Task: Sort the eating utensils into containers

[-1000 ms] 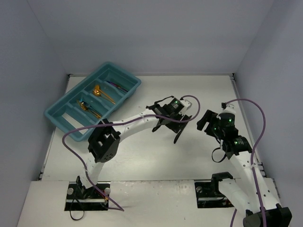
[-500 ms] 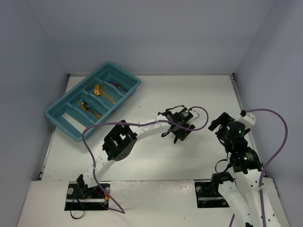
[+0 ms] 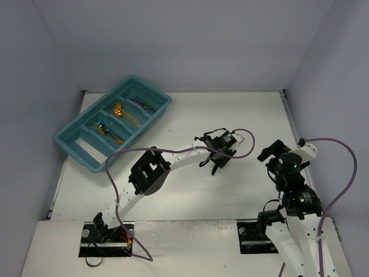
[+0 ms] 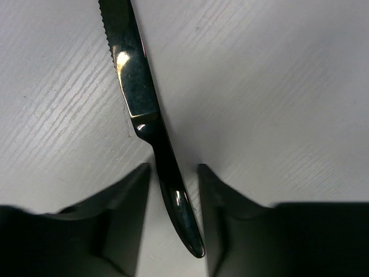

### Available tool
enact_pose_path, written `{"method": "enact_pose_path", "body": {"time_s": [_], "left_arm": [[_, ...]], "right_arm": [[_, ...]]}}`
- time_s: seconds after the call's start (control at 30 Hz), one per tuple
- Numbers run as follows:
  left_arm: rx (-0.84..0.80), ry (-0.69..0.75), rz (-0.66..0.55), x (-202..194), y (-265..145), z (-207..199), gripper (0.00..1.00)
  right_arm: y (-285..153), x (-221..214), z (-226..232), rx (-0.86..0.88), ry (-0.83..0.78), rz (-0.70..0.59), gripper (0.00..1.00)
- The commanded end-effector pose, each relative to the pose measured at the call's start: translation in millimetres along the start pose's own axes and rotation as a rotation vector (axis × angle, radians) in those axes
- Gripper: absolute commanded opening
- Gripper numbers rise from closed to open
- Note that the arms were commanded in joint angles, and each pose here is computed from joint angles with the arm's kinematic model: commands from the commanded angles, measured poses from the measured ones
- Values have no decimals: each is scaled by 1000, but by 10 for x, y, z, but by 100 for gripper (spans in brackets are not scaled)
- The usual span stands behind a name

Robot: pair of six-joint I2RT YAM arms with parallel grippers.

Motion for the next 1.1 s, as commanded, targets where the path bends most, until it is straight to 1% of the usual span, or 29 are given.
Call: {"method": "enact_pose_path", "body": {"time_s": [0.0, 0.07, 0.1, 0.13, 0.27, 0.4, 0.47, 0.53, 0.6, 0.67, 0.73, 0.8, 0.83, 0.93, 1.07], "left_arm": [[-4, -42, 0, 19, -5, 16, 19], [-5, -47, 21, -68, 11, 4, 4], [2, -48, 23, -84, -8, 19, 1], [8, -47, 26, -99, -20, 33, 0], [51, -58, 21, -116, -148, 171, 0], [93, -167, -6, -119, -428, 500, 0], [106, -234, -56, -70, -582, 694, 0], [115, -288, -142, 50, -832, 908, 0], [107, -338, -186, 46, -1015, 1043, 0], [124, -368, -257, 156, -1307, 1182, 0], [169, -417, -321, 217, -1540, 1435, 0], [218, -496, -388, 266, -1778, 1678, 0], [253, -553, -422, 257, -1880, 1901, 0], [332, -719, -510, 265, -2135, 2369, 0], [466, -912, -616, 207, -2363, 3015, 0]], "right_arm": [[-27, 206, 89, 1, 42, -72, 81], [-31, 215, 84, -1, 43, -77, 81], [-31, 212, 82, 0, 42, -76, 81], [-31, 209, 83, 0, 42, -75, 81], [-25, 199, 87, 1, 39, -69, 82], [-26, 192, 98, 8, 40, -64, 82], [-9, 173, 97, 4, 39, -55, 83], [5, 155, 96, 1, 36, -47, 84], [11, 145, 102, 2, 34, -41, 85], [20, 139, 98, -1, 33, -39, 85], [36, 131, 96, -7, 26, -35, 85], [53, 117, 99, -10, 21, -28, 86], [66, 105, 101, -12, 17, -22, 86], [80, 91, 103, -14, 10, -15, 86], [95, 82, 96, -18, 1, -12, 86]]}}
Point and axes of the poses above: each gripper's point midway between its finger pads, its own y axis out along the fingers, its own z axis along the line the jaws close on, x = y × z, the point moved 3 cm from there along -y, back along the fingers, and after that the axes turned 10 degrees about y, right-handed, at the moved point
